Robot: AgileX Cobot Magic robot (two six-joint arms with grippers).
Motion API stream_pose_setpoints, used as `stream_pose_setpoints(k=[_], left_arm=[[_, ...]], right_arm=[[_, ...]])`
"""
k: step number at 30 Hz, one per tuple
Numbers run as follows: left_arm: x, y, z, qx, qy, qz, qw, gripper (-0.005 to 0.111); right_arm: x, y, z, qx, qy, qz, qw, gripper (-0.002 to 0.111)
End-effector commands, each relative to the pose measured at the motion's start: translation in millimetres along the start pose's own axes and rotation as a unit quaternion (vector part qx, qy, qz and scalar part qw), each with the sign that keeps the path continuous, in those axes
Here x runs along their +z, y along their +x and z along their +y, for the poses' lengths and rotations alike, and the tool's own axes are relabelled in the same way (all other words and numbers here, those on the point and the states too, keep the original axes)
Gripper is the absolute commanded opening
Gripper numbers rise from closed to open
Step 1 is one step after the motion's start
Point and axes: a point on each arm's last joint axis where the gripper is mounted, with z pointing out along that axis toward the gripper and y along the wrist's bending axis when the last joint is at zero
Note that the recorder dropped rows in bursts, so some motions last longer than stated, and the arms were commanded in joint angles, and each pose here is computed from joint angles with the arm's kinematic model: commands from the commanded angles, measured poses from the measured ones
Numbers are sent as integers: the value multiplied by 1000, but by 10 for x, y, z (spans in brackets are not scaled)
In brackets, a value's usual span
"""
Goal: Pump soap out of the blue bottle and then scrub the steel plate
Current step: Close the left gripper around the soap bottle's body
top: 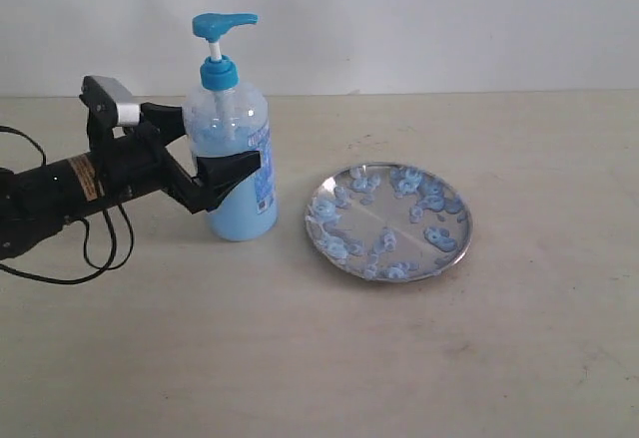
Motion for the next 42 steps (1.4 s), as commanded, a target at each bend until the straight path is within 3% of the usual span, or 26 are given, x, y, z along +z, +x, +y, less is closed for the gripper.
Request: stream_pose_setpoints(k=[1, 7, 9, 11, 14, 15, 17, 27, 37, 39, 42], left_arm=[[225, 99, 51, 6, 10, -14, 1000, 108], [329, 259, 102, -1, 8, -11, 1000, 107], [329, 266, 117, -5, -1, -13, 1000, 102], [329, 265, 121, -6, -3, -13, 1000, 85], [329, 264, 123, -6, -4, -14, 1000, 49], [329, 265, 121, -6, -3, -13, 1000, 27], [329, 266, 118, -3, -1, -13, 1000, 5], [329, 266, 93, 3, 13, -9, 1000, 4], [395, 200, 34, 62, 89, 14, 994, 4], [404, 145, 16, 73, 98, 16, 992, 4], [417, 49, 25, 82, 90, 14, 992, 4]], right_arm=[[-4, -17, -1, -2, 1, -9, 1000, 0], [-4, -17, -1, -2, 1, -9, 1000, 0], [-4, -17, -1, -2, 1, -9, 1000, 0], [-4, -17, -1, -2, 1, -9, 1000, 0], [-4, -17, -1, -2, 1, -9, 1000, 0], [-4, -17, -1, -2, 1, -9, 1000, 0], [-4, -17, -1, -2, 1, -9, 1000, 0], [-4, -17, -1, -2, 1, -9, 1000, 0], [-15, -141, 14, -16, -6, -78, 997, 0], [-28, -206, 25, 19, -15, -113, 993, 0], [-40, -252, 34, 160, -41, -135, 977, 0]])
